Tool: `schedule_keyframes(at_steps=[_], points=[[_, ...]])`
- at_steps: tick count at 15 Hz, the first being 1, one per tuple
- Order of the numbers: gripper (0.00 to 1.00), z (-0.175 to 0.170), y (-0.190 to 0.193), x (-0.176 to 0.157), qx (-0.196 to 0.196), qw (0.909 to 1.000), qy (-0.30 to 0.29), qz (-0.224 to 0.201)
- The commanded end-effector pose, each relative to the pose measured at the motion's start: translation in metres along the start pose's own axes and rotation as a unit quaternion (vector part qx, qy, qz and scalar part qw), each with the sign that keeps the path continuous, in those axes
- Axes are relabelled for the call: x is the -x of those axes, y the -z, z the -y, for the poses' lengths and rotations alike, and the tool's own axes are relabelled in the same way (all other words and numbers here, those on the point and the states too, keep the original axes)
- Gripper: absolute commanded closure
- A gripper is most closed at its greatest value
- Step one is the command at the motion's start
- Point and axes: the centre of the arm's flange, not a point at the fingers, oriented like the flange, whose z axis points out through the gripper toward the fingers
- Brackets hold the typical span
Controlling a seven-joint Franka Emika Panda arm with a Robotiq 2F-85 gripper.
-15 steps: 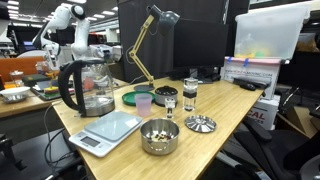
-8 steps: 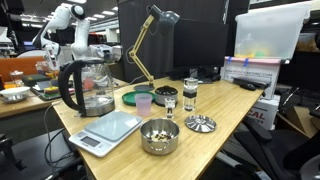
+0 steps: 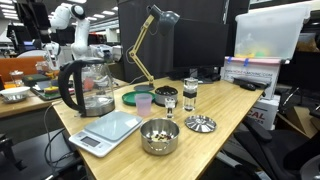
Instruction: Press the button to open the lid of the kettle
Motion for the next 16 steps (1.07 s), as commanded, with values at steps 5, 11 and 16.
schedule_keyframes(at_steps=[5, 11, 16], points=[[0.74, -0.005, -0.025, -0.024, 0.022, 0.9996, -0.008, -0.018], [1.00, -0.014, -0.031, -0.030, 0.032, 0.9986, -0.025, -0.033], [1.00, -0.021, -0.029, -0.027, 0.041, 0.9978, -0.035, -0.039]])
